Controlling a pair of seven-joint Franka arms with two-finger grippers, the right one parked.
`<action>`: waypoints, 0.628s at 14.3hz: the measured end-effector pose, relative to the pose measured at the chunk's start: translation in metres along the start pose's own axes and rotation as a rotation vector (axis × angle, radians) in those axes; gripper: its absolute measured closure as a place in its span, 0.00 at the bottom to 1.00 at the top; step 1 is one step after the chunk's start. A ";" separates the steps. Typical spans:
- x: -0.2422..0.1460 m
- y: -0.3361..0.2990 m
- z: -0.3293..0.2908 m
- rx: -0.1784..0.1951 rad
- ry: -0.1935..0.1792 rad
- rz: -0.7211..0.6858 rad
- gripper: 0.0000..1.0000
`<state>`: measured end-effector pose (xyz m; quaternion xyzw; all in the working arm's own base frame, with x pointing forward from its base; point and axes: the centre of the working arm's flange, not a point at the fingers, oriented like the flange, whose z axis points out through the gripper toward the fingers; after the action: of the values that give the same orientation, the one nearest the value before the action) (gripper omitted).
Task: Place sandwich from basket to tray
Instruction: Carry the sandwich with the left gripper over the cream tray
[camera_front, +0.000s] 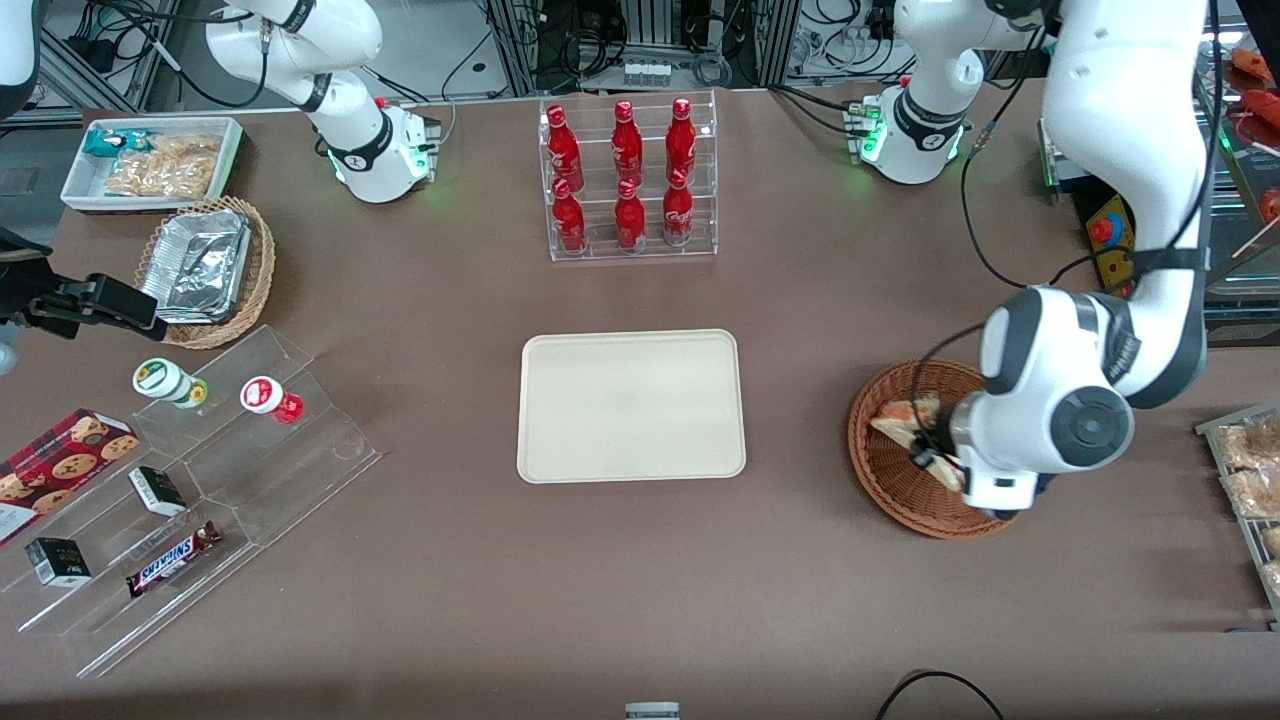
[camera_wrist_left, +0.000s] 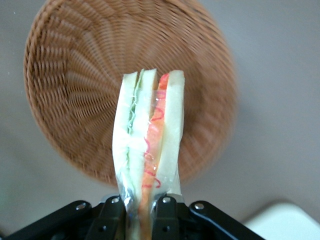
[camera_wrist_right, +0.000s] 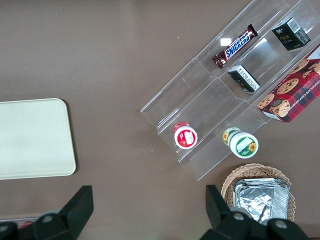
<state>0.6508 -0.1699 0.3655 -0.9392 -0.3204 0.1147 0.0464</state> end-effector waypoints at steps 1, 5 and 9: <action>-0.027 0.021 -0.014 -0.003 0.017 0.044 0.81; -0.127 0.105 0.000 0.008 0.052 0.218 0.81; -0.198 0.182 0.048 -0.008 0.053 0.355 0.78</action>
<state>0.5944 -0.4341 0.3262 -0.9839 -0.1487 0.0948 0.0300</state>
